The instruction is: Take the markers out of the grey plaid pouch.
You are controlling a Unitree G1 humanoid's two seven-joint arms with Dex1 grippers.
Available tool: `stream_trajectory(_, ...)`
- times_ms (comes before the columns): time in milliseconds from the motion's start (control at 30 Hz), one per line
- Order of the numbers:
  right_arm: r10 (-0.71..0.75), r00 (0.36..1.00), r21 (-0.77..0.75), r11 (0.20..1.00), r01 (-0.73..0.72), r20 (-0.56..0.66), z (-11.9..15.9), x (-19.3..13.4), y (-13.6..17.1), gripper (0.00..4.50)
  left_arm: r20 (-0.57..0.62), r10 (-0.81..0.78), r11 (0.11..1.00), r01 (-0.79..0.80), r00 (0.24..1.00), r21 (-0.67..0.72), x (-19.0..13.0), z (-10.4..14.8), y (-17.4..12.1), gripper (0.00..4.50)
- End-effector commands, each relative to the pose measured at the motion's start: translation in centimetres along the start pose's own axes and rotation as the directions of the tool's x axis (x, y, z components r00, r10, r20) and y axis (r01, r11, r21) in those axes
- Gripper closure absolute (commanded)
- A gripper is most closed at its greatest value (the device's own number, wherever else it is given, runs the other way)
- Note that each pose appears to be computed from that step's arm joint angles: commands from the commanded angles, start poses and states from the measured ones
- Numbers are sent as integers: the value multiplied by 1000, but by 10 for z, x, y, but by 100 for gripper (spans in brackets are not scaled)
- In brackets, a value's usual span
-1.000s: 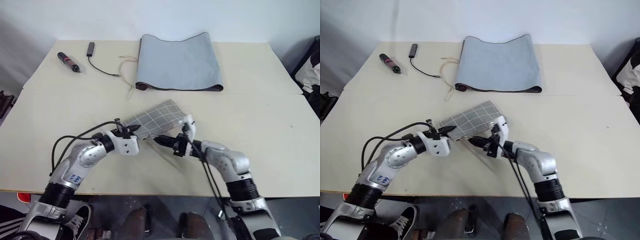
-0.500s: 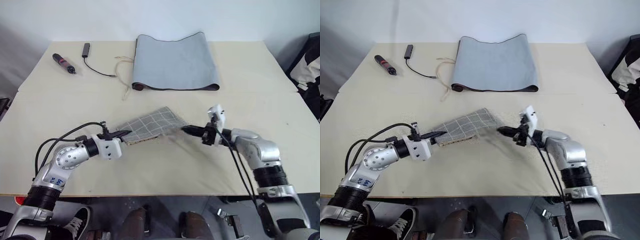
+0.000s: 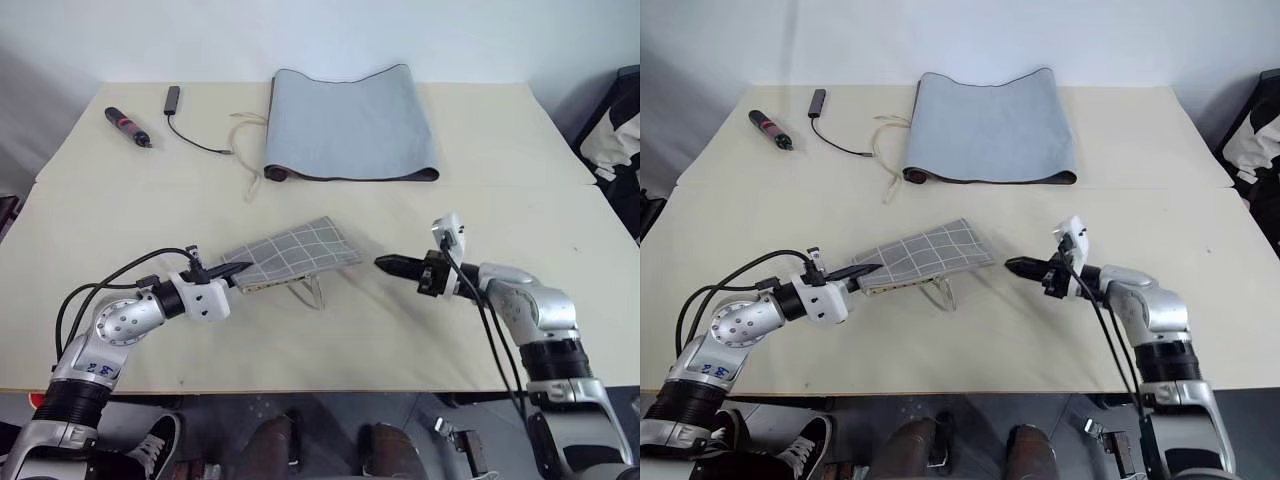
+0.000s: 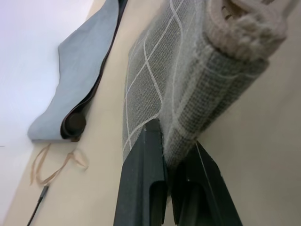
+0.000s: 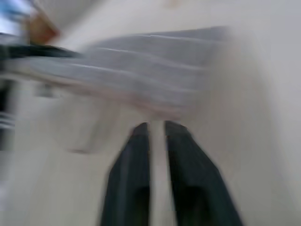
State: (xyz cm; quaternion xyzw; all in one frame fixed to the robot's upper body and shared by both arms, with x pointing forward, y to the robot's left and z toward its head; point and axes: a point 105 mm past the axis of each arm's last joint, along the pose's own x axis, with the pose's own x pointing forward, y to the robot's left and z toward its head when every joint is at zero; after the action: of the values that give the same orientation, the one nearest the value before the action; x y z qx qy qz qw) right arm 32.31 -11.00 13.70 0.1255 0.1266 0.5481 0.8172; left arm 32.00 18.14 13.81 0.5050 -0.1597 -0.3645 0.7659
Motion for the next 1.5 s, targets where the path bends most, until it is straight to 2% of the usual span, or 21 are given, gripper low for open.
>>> stream_trajectory(33, 61, 998, 0, 998, -61, -22, -5, 11, 26, 251, 18, 55, 998, -56, 998, 38, 3, 7, 14, 450)
stream_trajectory(200, 17, 999, 46, 999, -15, -32, -23, 36, 33, 76, 38, 57, 998, -58, 998, 27, 9, 12, 14, 450)
stream_trajectory(300, -33, 999, 86, 996, 33, -2, -23, 48, 29, 76, 38, 54, 998, -55, 998, 23, 9, 12, 12, 450)
stream_trajectory(467, -115, 993, 71, 991, 114, 7, -23, 59, 18, 76, 48, 50, 998, -51, 998, 24, 11, 17, 12, 450)
stream_trajectory(767, -14, 999, 165, 986, 8, 34, -21, 84, 35, 76, 54, 62, 998, -63, 997, 17, 13, 20, 12, 450)
stream_trajectory(867, 23, 1000, 153, 988, -22, -9, -30, 86, 40, 132, 54, 56, 998, -57, 997, 21, 12, 22, 10, 450)
stream_trajectory(1067, -11, 998, 94, 995, 16, -56, -36, 74, 31, 336, 27, 55, 998, -55, 998, 20, 3, 15, 9, 450)
stream_trajectory(1167, -65, 997, 58, 996, 67, -41, -25, 57, 16, 438, 8, 54, 998, -55, 998, 14, -2, 9, 8, 450)
stream_trajectory(1267, -121, 992, 7, 993, 121, -32, -13, 38, -1, 449, 2, 50, 999, -50, 999, 7, -6, 8, 6, 450)
stream_trajectory(1400, -320, 947, -93, 943, 320, 9, 22, -17, -52, 449, 1, 42, 999, -42, 999, -17, -12, 6, 3, 450)
stream_trajectory(1500, -403, 915, -149, 905, 398, -4, 28, -41, -74, 449, 5, 39, 999, -39, 999, -23, -12, 7, 2, 450)
